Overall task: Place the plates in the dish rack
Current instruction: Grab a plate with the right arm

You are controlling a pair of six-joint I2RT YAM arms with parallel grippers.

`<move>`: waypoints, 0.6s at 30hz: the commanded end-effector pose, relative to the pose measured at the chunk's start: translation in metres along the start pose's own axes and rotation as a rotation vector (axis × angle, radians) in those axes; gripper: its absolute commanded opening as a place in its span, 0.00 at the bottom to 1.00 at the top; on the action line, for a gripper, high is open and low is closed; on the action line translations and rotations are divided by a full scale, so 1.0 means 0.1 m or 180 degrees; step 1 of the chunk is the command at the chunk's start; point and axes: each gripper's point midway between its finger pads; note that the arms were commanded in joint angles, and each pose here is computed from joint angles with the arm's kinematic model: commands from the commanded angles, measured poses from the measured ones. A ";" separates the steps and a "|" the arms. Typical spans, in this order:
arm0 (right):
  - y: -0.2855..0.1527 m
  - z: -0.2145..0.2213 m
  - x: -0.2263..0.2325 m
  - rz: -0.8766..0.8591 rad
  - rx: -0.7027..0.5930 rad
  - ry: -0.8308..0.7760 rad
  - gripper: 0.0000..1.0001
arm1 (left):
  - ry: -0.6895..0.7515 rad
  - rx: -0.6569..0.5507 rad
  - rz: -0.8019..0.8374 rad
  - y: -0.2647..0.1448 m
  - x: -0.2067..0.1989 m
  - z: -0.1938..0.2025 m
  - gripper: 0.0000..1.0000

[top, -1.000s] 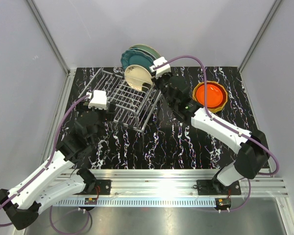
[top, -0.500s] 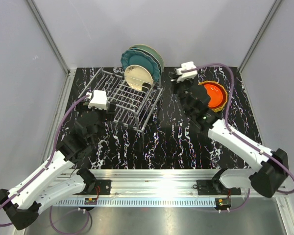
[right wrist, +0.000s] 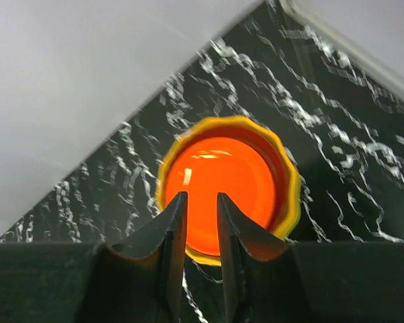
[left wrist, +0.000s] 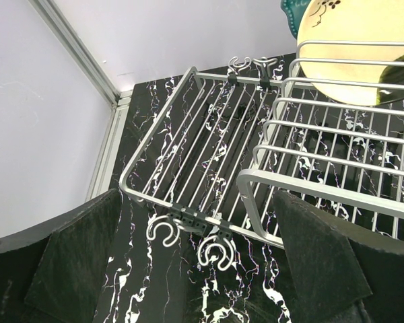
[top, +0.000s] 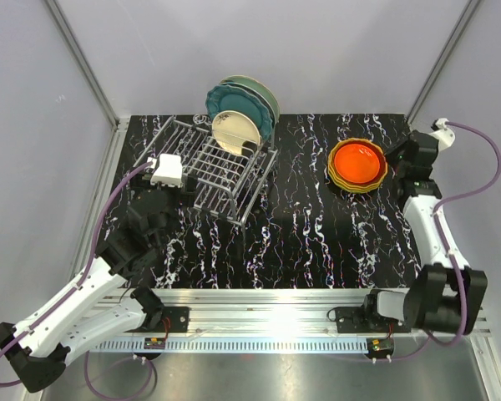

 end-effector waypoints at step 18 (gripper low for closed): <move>0.81 0.90 -0.59 0.0439 0.1157 0.0005 0.31 | -0.0152 -0.0108 0.0063 0.00 -0.02 -0.10 0.99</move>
Point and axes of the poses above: each gripper's point midway between its finger pads, its own y axis out along the fingers, its own x axis along the line the jaws close on, z = x × y, and after that the axes turned 1 degree about -y, right-handed
